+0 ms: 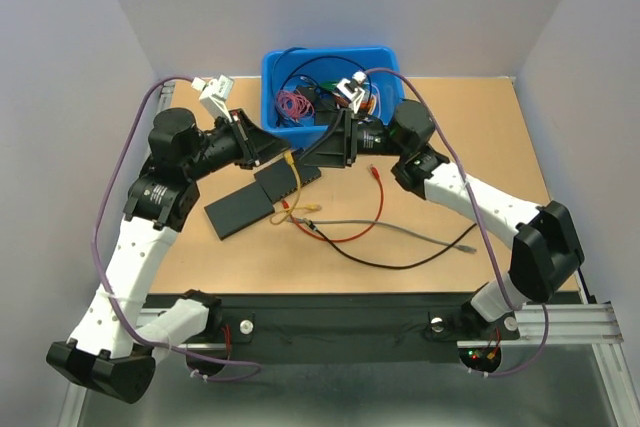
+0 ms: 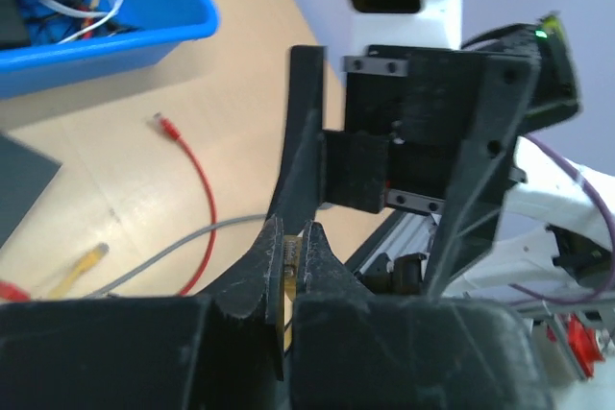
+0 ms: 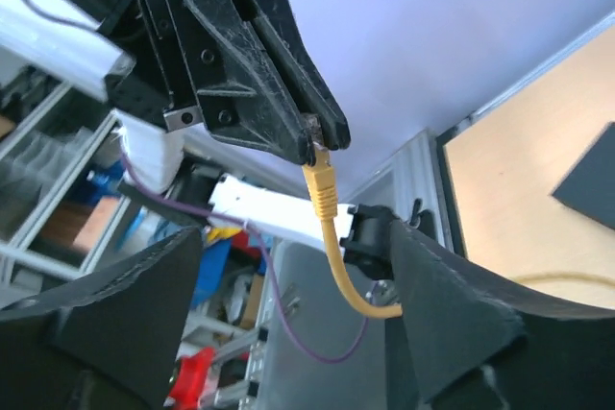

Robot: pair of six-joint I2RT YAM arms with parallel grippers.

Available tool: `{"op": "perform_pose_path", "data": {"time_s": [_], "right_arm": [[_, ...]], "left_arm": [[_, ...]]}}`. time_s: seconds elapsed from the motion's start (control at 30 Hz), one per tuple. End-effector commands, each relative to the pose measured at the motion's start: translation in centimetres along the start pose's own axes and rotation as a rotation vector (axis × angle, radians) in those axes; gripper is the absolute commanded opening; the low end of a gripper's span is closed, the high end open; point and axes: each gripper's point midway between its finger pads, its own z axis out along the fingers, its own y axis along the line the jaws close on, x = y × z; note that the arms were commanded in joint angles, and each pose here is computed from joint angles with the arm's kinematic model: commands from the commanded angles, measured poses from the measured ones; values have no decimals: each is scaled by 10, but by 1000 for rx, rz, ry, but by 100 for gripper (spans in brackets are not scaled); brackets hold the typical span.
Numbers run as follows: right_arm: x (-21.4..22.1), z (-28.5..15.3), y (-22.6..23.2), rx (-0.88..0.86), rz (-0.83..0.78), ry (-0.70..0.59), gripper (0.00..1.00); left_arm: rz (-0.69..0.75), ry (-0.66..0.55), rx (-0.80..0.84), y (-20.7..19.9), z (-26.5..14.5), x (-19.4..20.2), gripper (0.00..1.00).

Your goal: Insert the plug into the switch port

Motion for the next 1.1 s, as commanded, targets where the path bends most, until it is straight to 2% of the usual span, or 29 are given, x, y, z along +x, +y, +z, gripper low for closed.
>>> {"op": "perform_pose_path", "data": {"time_s": [0.0,0.03,0.1,0.17,0.2,0.23,0.4,0.53,0.77,0.93,1.07], "right_arm": [[-43,-11,3,127,-218,-125,88],[-37,-16,-20,262,-172,-85,88],[-43,-19,-36,384,-221,-74,88],[-50,-22,-52,547,-292,-51,81],[-73,-23,-47,623,-402,-93,74],[-63,-24,-56,689,-403,-49,71],[-49,3,-60,734,-477,20,64],[-42,12,-59,732,-504,44,53],[-23,15,-70,756,-501,94,51],[-21,17,-73,759,-494,97,44],[-18,23,-73,743,-492,109,43]], "left_arm": [[-46,-56,-194,22,-3,-25,0],[-77,-32,-236,29,-5,-20,0],[-111,-38,-261,32,-3,-24,0],[-139,-45,-273,33,0,-28,0],[-168,-46,-296,38,1,-28,0],[-185,-43,-309,41,2,-27,0],[-245,-25,-329,50,10,-23,0],[-248,-44,-329,51,11,-31,0],[-265,-68,-326,53,7,-39,0],[-280,-63,-318,55,7,-33,0],[-287,-57,-311,58,9,-28,0]]}}
